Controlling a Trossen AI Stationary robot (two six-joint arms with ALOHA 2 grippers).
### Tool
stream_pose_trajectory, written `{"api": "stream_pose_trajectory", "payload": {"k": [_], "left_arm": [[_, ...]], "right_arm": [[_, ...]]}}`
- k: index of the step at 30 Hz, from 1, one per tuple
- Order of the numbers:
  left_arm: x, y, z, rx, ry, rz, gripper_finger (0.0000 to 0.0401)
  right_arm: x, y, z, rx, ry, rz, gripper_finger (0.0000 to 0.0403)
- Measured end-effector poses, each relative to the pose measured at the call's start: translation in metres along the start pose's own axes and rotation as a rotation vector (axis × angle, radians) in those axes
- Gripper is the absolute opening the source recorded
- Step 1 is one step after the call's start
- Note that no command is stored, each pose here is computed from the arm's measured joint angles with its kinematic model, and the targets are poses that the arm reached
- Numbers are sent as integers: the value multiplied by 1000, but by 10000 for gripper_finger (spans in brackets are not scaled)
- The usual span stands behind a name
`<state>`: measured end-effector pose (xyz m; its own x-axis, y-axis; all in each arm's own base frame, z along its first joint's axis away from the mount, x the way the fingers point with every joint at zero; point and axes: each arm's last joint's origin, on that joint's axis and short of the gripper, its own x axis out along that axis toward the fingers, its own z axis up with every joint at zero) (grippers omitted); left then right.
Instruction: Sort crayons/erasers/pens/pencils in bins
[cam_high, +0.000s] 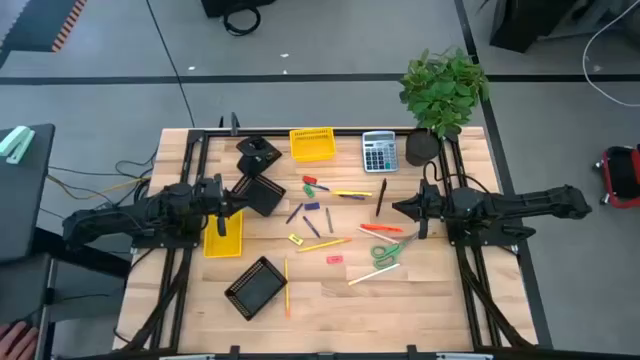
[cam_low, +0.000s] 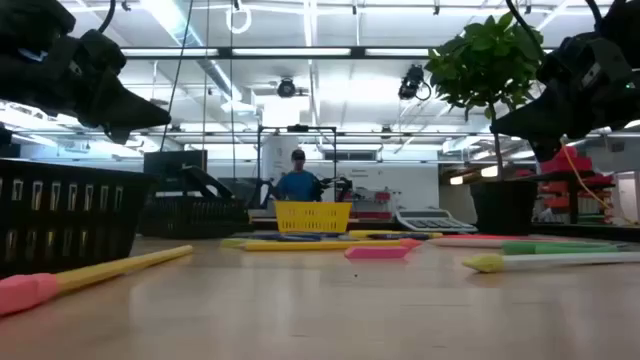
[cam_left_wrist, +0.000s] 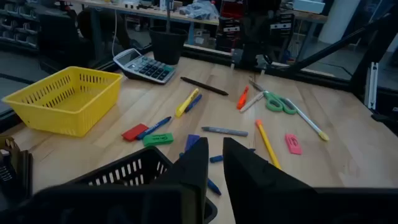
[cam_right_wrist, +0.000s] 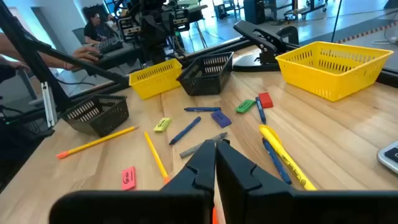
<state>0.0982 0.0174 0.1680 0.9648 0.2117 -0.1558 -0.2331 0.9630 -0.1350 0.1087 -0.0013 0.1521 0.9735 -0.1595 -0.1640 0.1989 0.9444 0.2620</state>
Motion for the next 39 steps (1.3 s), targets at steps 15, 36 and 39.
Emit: {"api": "stream_pose_trajectory", "payload": {"k": [15,36,39], "left_arm": [[0,0,0,0,0,0,59],[0,0,0,0,0,1,56],[0,0,0,0,0,0,52]], "right_arm": [[0,0,0,0,0,0,21],[0,0,0,0,0,0,21],[0,0,0,0,0,0,21]]}}
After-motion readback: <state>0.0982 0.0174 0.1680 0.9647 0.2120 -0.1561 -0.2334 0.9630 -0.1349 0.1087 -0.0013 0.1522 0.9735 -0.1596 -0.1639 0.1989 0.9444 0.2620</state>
